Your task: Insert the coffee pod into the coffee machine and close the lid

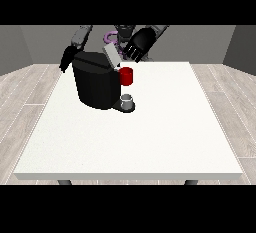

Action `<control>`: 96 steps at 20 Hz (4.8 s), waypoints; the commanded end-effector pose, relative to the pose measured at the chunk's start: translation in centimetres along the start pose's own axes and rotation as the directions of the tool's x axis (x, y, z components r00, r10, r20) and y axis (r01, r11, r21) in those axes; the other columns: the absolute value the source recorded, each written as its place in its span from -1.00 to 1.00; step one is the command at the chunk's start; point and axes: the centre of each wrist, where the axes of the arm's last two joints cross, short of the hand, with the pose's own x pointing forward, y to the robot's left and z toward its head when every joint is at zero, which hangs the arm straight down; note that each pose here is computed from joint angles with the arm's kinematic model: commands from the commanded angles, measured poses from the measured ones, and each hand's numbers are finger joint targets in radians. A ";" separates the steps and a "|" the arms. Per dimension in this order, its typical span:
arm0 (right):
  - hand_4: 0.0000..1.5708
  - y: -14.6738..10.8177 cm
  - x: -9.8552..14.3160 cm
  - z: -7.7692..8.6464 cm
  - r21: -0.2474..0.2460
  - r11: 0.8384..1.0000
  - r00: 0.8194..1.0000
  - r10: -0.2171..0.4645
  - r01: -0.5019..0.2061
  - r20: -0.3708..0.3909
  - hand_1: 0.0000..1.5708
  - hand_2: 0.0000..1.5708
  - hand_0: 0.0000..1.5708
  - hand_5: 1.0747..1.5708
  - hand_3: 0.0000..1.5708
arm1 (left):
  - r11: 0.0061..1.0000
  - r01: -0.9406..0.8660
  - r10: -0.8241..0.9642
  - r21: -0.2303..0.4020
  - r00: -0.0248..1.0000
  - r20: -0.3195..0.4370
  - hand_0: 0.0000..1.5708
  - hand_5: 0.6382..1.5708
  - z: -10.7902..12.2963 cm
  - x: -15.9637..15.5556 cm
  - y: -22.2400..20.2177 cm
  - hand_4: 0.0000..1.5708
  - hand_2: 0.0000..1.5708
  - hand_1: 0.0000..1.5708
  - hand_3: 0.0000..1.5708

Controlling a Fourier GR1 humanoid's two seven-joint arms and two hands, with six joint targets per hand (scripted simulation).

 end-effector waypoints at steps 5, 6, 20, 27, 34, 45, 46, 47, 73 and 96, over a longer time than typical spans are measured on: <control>-1.00 -1.6 0.5 -0.7 -0.008 1.000 1.000 0.013 -0.013 0.003 -1.00 -1.00 -1.00 1.00 -1.00 | 1.000 0.027 -0.027 0.005 1.000 0.005 0.51 1.00 -0.2 -0.2 -0.3 -0.40 0.61 0.51 0.56; -1.00 -2.2 0.9 -1.0 -0.016 1.000 1.000 0.025 -0.026 -0.015 -1.00 -1.00 -1.00 1.00 -1.00 | 1.000 0.010 -0.010 -0.029 1.000 -0.003 0.51 1.00 0.0 -0.9 0.0 -0.41 0.60 0.51 0.55; -0.79 -1.5 0.9 -0.7 -0.032 0.999 1.000 0.001 -0.001 -0.011 -1.00 -1.00 -1.00 1.00 -1.00 | 0.999 0.025 -0.025 -0.032 1.000 0.008 0.52 1.00 -0.3 -1.5 -1.1 -0.47 0.59 0.52 0.53; -1.00 0.4 0.9 -0.4 0.005 1.000 1.000 0.001 -0.001 -0.007 -1.00 -1.00 -1.00 1.00 -1.00 | 1.000 0.016 -0.017 0.012 1.000 0.025 0.57 1.00 -1.1 0.4 -0.8 -0.51 0.61 0.57 0.54; -1.00 -0.4 -0.5 0.1 -0.028 0.999 1.000 0.018 -0.018 -0.010 -1.00 -1.00 -1.00 1.00 -1.00 | 1.000 0.019 -0.020 0.024 0.999 0.039 0.53 1.00 -0.8 0.5 0.7 -0.54 0.55 0.53 0.50; -1.00 -1.7 1.8 -1.2 -0.029 0.999 0.999 0.016 -0.015 0.049 -1.00 -1.00 -1.00 1.00 -1.00 | 0.969 0.221 -0.226 0.112 0.974 0.028 0.48 1.00 0.3 -0.7 2.1 -1.00 0.51 0.48 0.36; -1.00 -1.1 2.3 -0.9 -0.021 1.000 0.999 0.001 0.000 0.053 -1.00 -1.00 -1.00 1.00 -1.00 | 0.969 0.221 -0.223 0.110 0.975 0.002 0.48 1.00 0.3 -2.0 0.8 -1.00 0.50 0.48 0.34; -1.00 -1.9 2.1 -1.3 -0.020 0.999 1.000 0.031 -0.031 0.005 -1.00 -1.00 -1.00 1.00 -1.00 | 0.980 0.192 -0.192 0.056 0.981 0.012 0.49 1.00 0.1 -1.7 1.0 -1.00 0.49 0.49 0.30; -0.78 -0.8 3.7 -1.8 -0.026 0.999 0.993 0.050 -0.047 0.107 -1.00 -1.00 -1.00 1.00 -1.00 | 0.917 0.285 -0.319 0.281 0.944 0.085 -0.05 1.00 1.4 -1.4 4.9 -1.00 0.11 -0.05 -0.17; -1.00 -0.8 -6.5 4.5 -0.063 0.998 0.976 0.002 -0.016 -0.216 -1.00 -1.00 -1.00 1.00 -1.00 | 0.988 0.150 -0.148 -0.037 0.987 0.062 -1.00 1.00 -0.3 -4.1 -7.8 -1.00 -0.89 -1.00 -1.00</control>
